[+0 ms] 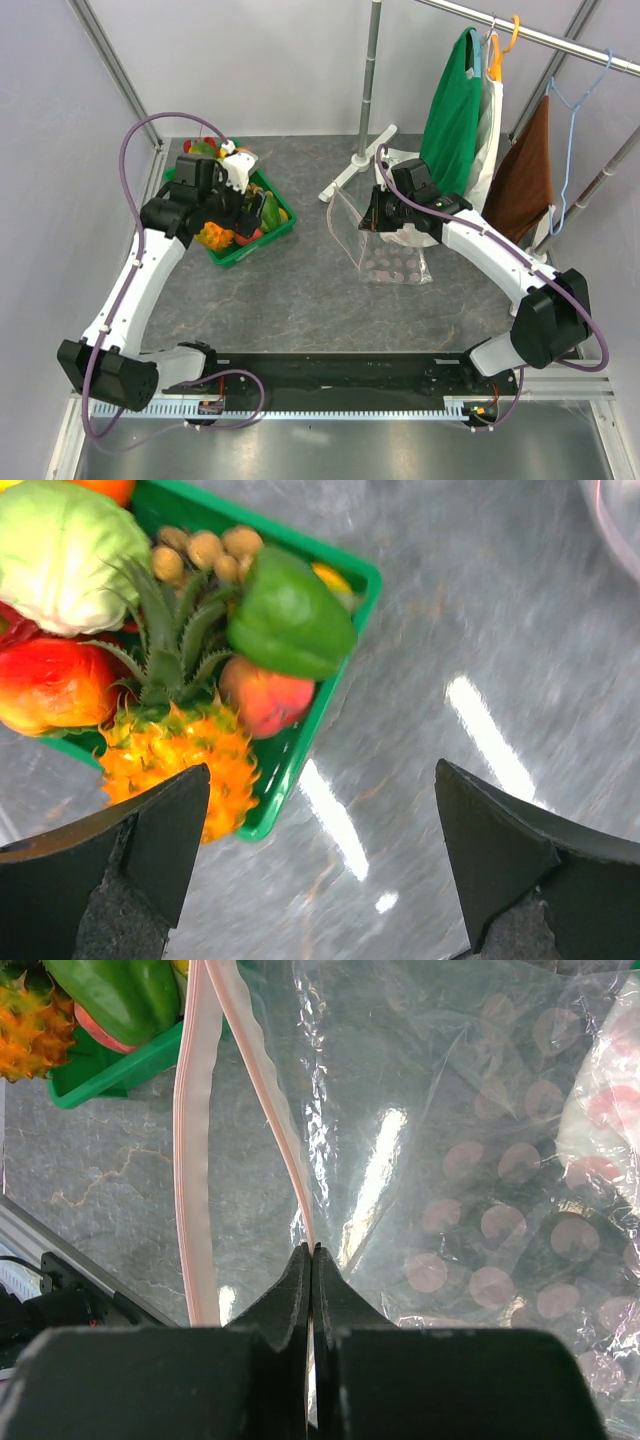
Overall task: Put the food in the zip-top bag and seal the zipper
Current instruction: Pick up the fake vegetable from the bin.
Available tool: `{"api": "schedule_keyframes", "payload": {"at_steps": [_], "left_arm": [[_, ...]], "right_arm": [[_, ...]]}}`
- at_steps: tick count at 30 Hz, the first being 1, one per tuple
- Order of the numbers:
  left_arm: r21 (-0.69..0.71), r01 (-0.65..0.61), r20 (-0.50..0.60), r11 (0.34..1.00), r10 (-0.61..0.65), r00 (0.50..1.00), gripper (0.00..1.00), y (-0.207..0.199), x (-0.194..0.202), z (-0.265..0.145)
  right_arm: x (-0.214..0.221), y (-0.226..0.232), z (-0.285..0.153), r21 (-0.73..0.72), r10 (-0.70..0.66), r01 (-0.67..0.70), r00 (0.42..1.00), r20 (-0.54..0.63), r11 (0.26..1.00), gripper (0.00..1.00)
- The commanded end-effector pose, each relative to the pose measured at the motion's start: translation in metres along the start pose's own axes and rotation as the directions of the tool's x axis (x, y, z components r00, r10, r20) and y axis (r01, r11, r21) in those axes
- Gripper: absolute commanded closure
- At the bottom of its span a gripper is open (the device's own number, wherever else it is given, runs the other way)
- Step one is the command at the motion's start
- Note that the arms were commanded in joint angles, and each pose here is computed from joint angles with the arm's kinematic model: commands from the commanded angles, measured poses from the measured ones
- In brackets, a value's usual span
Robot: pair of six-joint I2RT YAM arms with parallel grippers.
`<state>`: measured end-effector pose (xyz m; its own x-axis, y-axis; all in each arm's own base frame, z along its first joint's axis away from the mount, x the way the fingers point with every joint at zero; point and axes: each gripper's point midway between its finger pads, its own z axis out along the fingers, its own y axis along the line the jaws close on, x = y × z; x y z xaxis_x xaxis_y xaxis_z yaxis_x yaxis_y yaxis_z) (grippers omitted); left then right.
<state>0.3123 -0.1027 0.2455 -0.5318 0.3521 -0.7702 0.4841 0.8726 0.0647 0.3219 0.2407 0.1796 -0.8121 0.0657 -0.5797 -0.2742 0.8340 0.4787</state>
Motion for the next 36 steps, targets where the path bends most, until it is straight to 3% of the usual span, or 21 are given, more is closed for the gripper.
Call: {"api": "schedule_keyframes", "payload": {"at_steps": [1,2,4,5,7,8,10,11,13,14,16,17,19,20,24,27,32,36], "left_arm": [[0.184,-0.206,-0.028,0.961,0.214,0.976,0.02,-0.014,0.000,-0.004],[0.206,-0.145,-0.047,0.968,0.158,0.986,0.07,-0.019,-0.003,0.005],[0.260,-0.131,-0.010,0.957,0.138,0.990,0.04,-0.031,-0.021,0.012],[0.284,-0.212,0.006,0.935,0.219,0.976,0.00,-0.036,-0.023,0.021],[0.380,-0.459,0.079,0.803,0.466,0.881,0.00,-0.061,-0.018,0.020],[0.366,-0.683,0.167,0.632,0.678,0.716,0.00,-0.056,-0.016,0.024],[0.330,-0.813,0.197,0.479,0.808,0.555,0.00,-0.040,-0.001,0.028],[0.291,-0.911,0.241,0.292,0.899,0.365,0.00,-0.029,0.000,0.032],[0.291,-0.940,0.240,0.176,0.938,0.250,0.00,-0.008,0.011,0.039],[0.253,-0.965,0.275,0.074,0.950,0.145,0.00,-0.003,-0.002,0.038],[0.311,-0.949,0.331,0.040,0.932,0.148,0.00,0.001,0.003,0.046],[0.274,-0.961,0.369,-0.041,0.927,0.066,0.00,0.003,-0.013,0.045],[0.309,-0.945,0.415,-0.105,0.909,0.035,0.00,0.002,-0.005,0.056],[0.290,-0.942,0.440,-0.168,0.898,-0.025,0.00,0.001,-0.004,0.060],[0.258,-0.932,0.463,-0.256,0.879,-0.114,0.00,-0.001,0.002,0.080],[0.277,-0.908,0.426,-0.314,0.887,-0.177,0.03,0.006,0.012,0.097],[0.301,-0.890,0.417,-0.341,0.887,-0.198,0.03,0.006,0.020,0.114],[0.299,-0.863,0.396,-0.407,0.876,-0.275,0.04,0.013,0.029,0.127]], "right_arm": [[-0.009,0.006,0.002,-0.026,-0.012,0.012,1.000,0.026,1.000,1.00],[-0.007,0.006,0.004,-0.025,-0.012,0.012,1.000,0.022,1.000,1.00],[-0.006,0.006,0.004,-0.028,-0.007,0.007,1.000,0.018,1.000,1.00],[-0.007,0.007,0.003,-0.029,-0.010,0.011,1.000,0.019,1.000,1.00],[-0.008,0.007,0.002,-0.027,-0.017,0.018,1.000,0.026,0.999,1.00],[-0.008,0.008,0.001,-0.030,-0.020,0.021,0.999,0.026,0.999,1.00],[-0.008,0.008,-0.001,-0.034,-0.022,0.022,0.999,0.026,0.999,1.00],[-0.008,0.009,-0.001,-0.035,-0.022,0.022,0.999,0.025,0.999,1.00],[-0.008,0.009,-0.001,-0.036,-0.030,0.030,0.999,0.021,0.999,1.00],[-0.007,0.009,-0.001,-0.036,-0.028,0.029,0.999,0.018,0.999,1.00],[-0.008,0.010,-0.001,-0.038,-0.025,0.026,0.999,0.020,0.999,1.00],[-0.008,0.010,-0.001,-0.041,-0.021,0.022,1.000,0.019,0.999,1.00],[-0.009,0.011,-0.001,-0.044,-0.020,0.021,1.000,0.022,0.999,1.00],[-0.010,0.011,-0.002,-0.042,-0.021,0.022,0.999,0.026,0.999,1.00],[-0.010,0.011,-0.003,-0.040,-0.023,0.024,0.999,0.026,0.999,1.00],[-0.008,0.010,-0.003,-0.038,-0.016,0.016,1.000,0.024,0.999,1.00],[-0.006,0.011,0.000,-0.044,0.003,-0.003,1.000,0.010,0.999,1.00],[-0.009,0.014,0.000,-0.053,0.010,-0.009,1.000,0.010,0.999,1.00]]}}
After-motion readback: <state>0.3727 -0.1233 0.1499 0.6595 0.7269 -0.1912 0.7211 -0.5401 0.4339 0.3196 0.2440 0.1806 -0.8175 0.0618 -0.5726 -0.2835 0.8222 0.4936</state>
